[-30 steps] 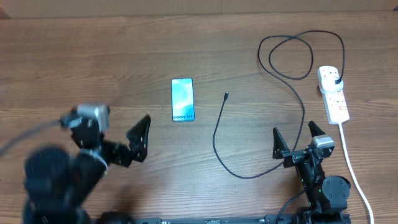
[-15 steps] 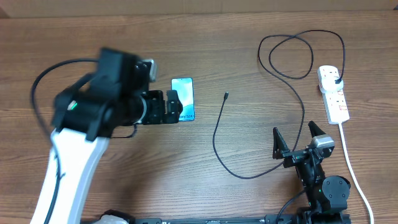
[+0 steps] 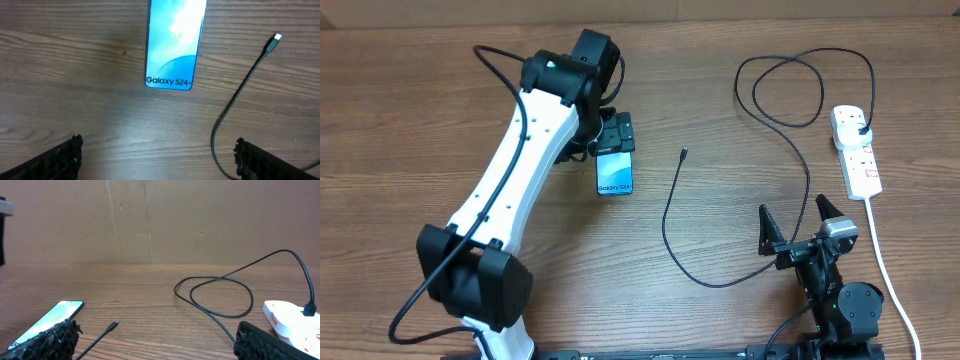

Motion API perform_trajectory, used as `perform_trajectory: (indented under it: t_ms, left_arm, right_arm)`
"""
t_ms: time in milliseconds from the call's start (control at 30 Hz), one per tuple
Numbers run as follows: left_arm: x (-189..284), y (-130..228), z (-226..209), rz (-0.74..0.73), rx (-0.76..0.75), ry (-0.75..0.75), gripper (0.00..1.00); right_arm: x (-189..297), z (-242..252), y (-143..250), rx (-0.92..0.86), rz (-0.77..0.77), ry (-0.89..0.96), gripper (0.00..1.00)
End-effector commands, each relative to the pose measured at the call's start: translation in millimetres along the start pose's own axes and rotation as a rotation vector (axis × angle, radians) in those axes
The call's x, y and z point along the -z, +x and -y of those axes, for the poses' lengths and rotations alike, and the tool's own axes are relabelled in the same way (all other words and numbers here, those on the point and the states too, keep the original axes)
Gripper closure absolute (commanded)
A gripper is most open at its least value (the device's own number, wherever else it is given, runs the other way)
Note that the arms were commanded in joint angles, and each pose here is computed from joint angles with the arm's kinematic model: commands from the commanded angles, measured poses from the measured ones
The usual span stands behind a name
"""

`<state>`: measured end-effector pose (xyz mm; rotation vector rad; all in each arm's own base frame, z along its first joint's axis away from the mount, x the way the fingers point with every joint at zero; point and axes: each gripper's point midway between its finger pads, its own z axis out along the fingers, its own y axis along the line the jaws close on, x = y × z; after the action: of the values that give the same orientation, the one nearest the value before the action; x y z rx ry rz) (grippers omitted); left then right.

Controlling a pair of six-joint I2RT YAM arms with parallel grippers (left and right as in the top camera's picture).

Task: Plug charger to phone and switch on socket
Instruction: 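Move the left gripper over the smartphone and lower toward it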

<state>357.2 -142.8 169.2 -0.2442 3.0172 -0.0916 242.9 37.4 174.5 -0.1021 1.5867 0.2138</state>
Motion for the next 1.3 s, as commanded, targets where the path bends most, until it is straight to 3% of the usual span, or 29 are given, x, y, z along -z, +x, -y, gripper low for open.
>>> perform_trajectory:
  t_ms: [0,367,567,733,1267]
  left_arm:
    - [-10,-5,8,-0.008,-0.032,0.002,0.00]
    - [-84,-33,26,-0.032,-0.032,-0.001,0.00]
    - [-128,-27,20,-0.117,-0.049,-0.052,0.00]
    - [-135,-31,23,-0.113,-0.097,-0.034,0.01]
    - [-143,-49,25,-0.053,-0.047,-0.016,0.00]
  right_arm:
    - [0,1,2,0.002,0.003,0.005,0.00]
    - [0,1,2,0.002,0.003,0.005,0.00]
    - [0,1,2,0.002,0.003,0.005,0.00]
    - [0,1,2,0.002,0.003,0.005,0.00]
    - [0,1,2,0.002,0.003,0.005,0.00]
